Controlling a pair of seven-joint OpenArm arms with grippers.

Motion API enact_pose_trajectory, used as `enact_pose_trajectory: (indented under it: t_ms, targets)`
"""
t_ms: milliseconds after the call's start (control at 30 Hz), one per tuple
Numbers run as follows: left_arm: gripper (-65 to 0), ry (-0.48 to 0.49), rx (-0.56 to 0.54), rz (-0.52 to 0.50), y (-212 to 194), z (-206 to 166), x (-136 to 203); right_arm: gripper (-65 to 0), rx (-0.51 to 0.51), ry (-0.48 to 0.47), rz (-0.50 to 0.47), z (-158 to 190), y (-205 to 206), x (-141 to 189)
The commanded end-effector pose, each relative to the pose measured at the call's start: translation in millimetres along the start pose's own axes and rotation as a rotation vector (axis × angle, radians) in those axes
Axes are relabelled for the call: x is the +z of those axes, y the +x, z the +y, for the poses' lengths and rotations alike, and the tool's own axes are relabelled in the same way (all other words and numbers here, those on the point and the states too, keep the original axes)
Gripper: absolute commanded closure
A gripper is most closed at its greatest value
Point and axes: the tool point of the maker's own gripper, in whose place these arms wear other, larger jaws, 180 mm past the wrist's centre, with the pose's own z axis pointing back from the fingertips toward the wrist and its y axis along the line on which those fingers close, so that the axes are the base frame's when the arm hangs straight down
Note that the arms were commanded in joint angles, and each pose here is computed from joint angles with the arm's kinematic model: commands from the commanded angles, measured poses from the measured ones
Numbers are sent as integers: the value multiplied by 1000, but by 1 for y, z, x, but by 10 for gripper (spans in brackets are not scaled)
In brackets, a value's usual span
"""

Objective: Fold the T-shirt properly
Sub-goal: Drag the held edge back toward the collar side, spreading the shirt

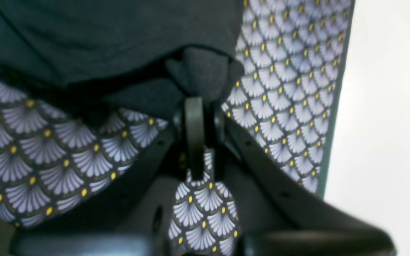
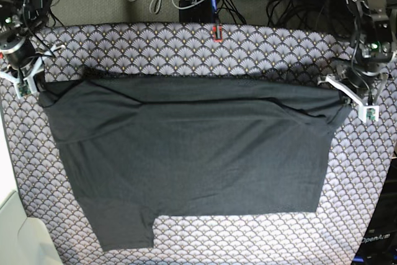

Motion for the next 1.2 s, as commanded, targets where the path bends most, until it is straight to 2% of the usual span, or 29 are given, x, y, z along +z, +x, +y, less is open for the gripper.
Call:
enact_pose_trajectory:
  t_ms: [0,400,600,867,1167]
  targets:
    - [-4,20,-23,-42,13,8,6,0,24,-21,-37,-8,12,6]
    - [-4,38,-73,-52,19,17,13,0,49,-62,-63,-18,23,17]
    - [-4,87,-42,-20,19,37,17,0,46,-96,-2,-31,14,20]
    - [-3,24,-142,-20,24,25,16,0,68,-112,-32,-34,28,22]
    - [-3,26,-143,-14,22,26,16,0,69,-113,-28,-34,27,23]
